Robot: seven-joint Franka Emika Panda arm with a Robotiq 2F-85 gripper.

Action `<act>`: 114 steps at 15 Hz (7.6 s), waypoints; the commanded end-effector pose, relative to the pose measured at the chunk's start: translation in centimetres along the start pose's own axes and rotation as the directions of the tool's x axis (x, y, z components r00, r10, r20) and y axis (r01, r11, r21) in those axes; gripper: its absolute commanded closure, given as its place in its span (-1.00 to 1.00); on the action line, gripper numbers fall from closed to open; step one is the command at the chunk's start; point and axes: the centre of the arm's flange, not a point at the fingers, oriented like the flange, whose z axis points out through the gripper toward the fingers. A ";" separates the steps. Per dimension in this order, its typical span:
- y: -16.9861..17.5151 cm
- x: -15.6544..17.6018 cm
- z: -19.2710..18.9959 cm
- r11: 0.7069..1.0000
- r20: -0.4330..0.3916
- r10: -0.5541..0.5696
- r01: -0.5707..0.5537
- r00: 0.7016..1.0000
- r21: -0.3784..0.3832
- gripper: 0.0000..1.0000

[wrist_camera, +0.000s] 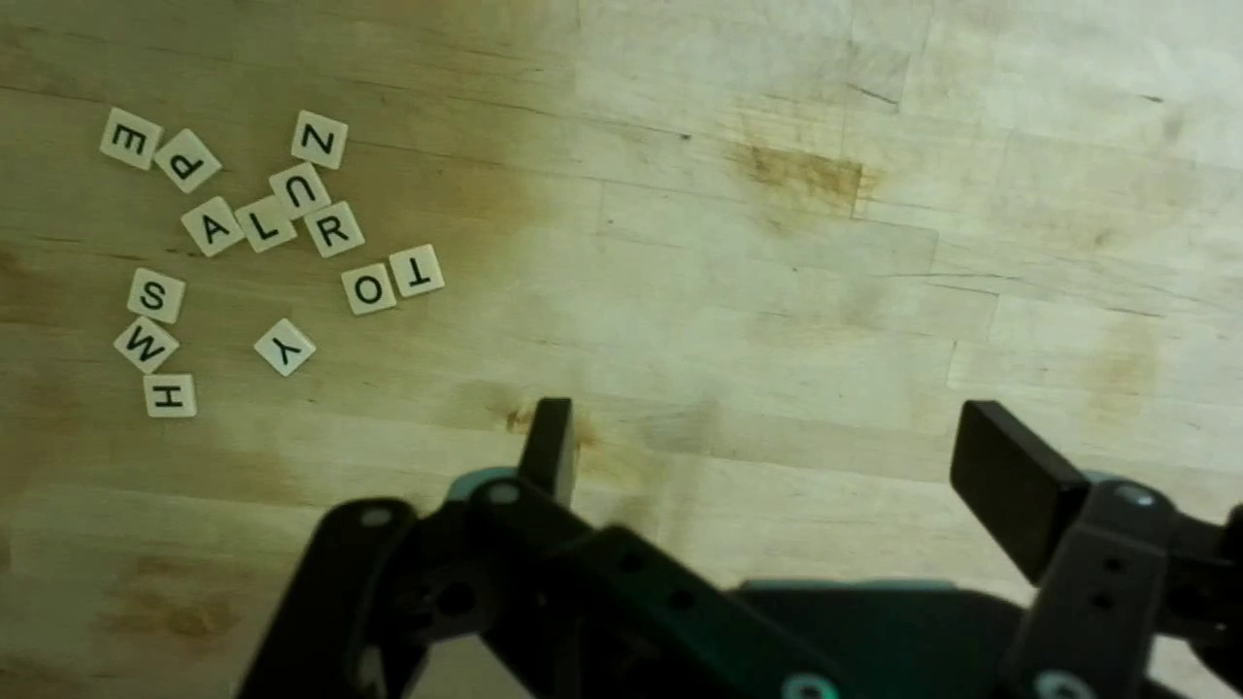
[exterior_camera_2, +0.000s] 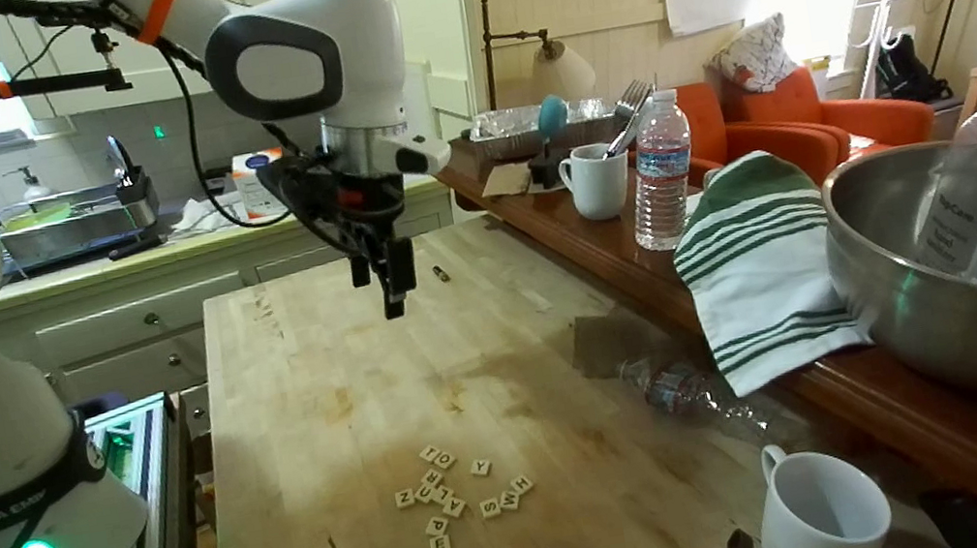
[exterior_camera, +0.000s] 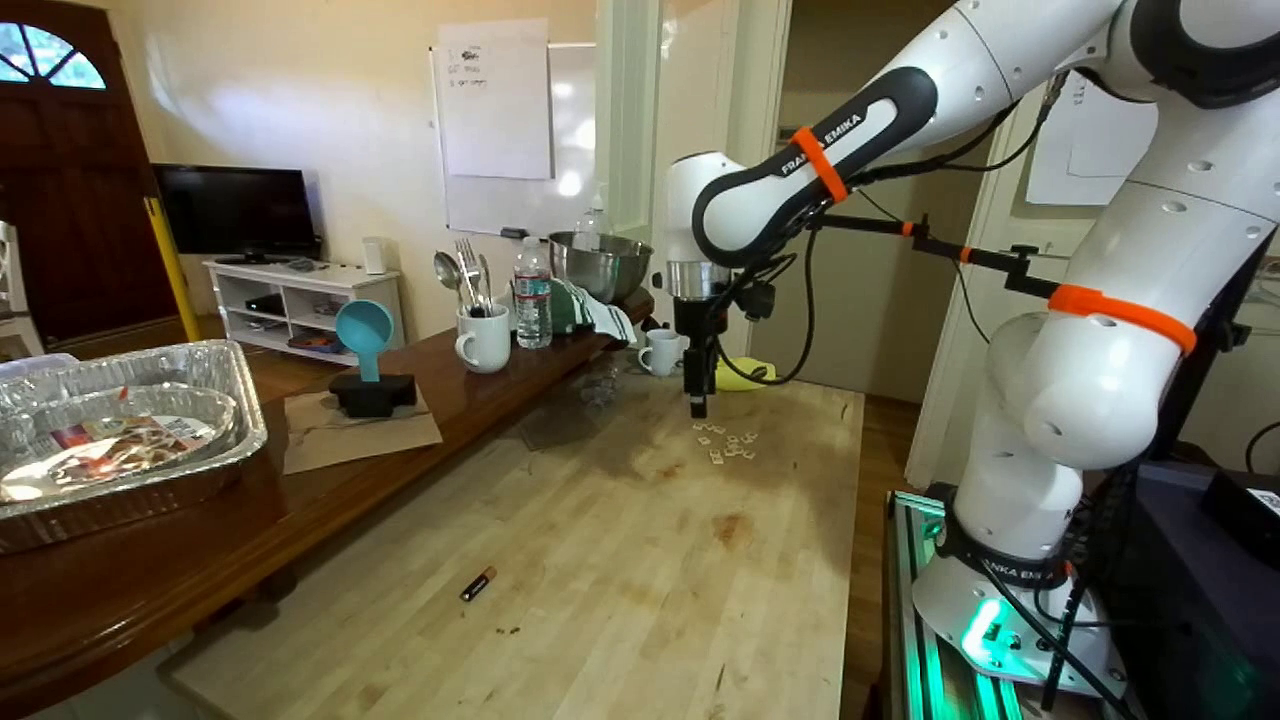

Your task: Move the letter tiles to the left

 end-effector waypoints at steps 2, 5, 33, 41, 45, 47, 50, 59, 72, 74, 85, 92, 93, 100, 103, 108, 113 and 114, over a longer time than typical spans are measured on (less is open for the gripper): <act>4.3 -2.6 5.1 0.998 0.006 -0.065 0.065 0.998 0.010 -1.00; 6.2 -3.3 7.5 0.998 0.013 -0.069 0.069 0.998 0.014 -1.00; 8.7 -4.1 14.1 0.979 -0.158 -0.192 0.178 0.969 -0.101 0.64; 9.2 -3.6 15.0 0.980 -0.205 -0.178 0.154 0.962 -0.130 1.00; 9.4 -3.7 14.8 0.980 -0.213 -0.174 0.149 0.961 -0.129 1.00; 9.1 -3.6 15.4 0.983 -0.198 -0.165 0.144 0.966 -0.116 1.00; 9.0 -3.6 16.1 0.987 -0.187 -0.141 0.124 0.972 -0.103 1.00; 7.6 -2.8 17.0 0.990 -0.179 -0.125 0.111 0.976 -0.087 1.00; 2.9 -0.7 17.6 0.995 -0.155 -0.067 0.055 0.986 -0.078 1.00; 1.8 -0.3 17.7 0.996 -0.157 -0.063 0.052 0.986 -0.079 1.00; -2.2 0.8 18.0 0.997 -0.142 -0.063 0.054 0.988 -0.063 1.00; -1.8 0.8 15.7 0.996 -0.165 -0.053 0.041 0.985 -0.074 1.00; -1.7 0.7 15.4 0.996 -0.171 -0.051 0.039 0.984 -0.075 1.00; -1.9 0.0 13.2 0.998 -0.212 -0.045 0.033 0.976 -0.059 1.00; -1.8 -0.4 11.8 0.998 -0.235 -0.037 0.024 0.971 -0.057 1.00; -0.6 -0.5 9.9 0.997 -0.229 -0.029 0.012 0.973 -0.073 1.00; 2.0 -1.6 8.9 0.996 -0.210 -0.008 -0.010 0.978 -0.083 1.00; 2.8 -1.9 8.8 0.996 -0.212 -0.009 -0.011 0.977 -0.090 1.00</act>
